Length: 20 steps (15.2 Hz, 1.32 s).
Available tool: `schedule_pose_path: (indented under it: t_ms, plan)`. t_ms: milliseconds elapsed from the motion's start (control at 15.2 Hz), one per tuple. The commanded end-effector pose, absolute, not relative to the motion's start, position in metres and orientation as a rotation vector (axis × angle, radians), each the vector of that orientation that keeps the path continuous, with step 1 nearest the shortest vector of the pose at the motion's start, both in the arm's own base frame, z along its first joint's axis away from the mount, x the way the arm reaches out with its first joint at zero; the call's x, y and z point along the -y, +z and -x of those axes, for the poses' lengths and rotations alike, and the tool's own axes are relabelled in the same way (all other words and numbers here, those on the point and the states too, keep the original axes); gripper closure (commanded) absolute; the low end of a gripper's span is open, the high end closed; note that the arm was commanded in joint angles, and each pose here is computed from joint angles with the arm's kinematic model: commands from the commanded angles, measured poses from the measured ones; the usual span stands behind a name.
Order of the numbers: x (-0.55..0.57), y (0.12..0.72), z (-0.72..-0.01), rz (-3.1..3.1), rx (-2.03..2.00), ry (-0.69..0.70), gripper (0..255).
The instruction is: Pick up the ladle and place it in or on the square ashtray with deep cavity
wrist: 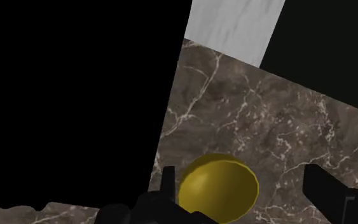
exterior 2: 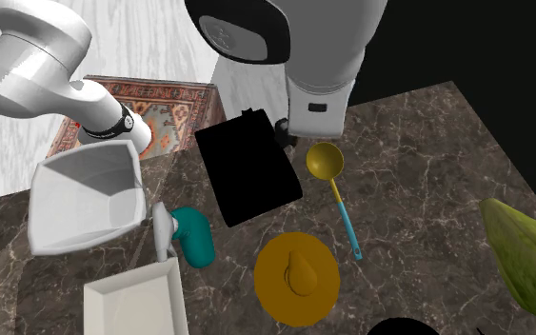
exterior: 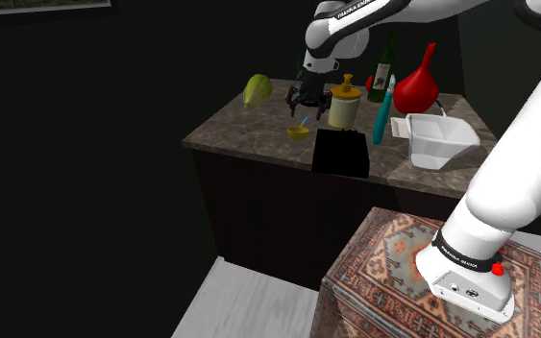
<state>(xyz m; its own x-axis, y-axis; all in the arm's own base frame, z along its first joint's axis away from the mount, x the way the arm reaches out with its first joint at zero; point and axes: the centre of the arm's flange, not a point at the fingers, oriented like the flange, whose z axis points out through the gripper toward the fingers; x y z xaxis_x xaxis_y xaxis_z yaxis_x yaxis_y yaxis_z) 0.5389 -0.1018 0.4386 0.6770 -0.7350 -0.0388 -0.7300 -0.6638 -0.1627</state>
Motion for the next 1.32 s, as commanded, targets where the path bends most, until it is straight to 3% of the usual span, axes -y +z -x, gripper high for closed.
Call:
schedule_pose_path:
  t_ms: [0,528,1254]
  plan:
    - [0.117,0.424,-0.555,2.674,-1.301,-0.043,0]
    - [0.193,0.372,-0.603,2.447,-1.674,-0.035,0]
    - [0.189,0.332,-0.608,2.442,-1.682,-0.034,0]
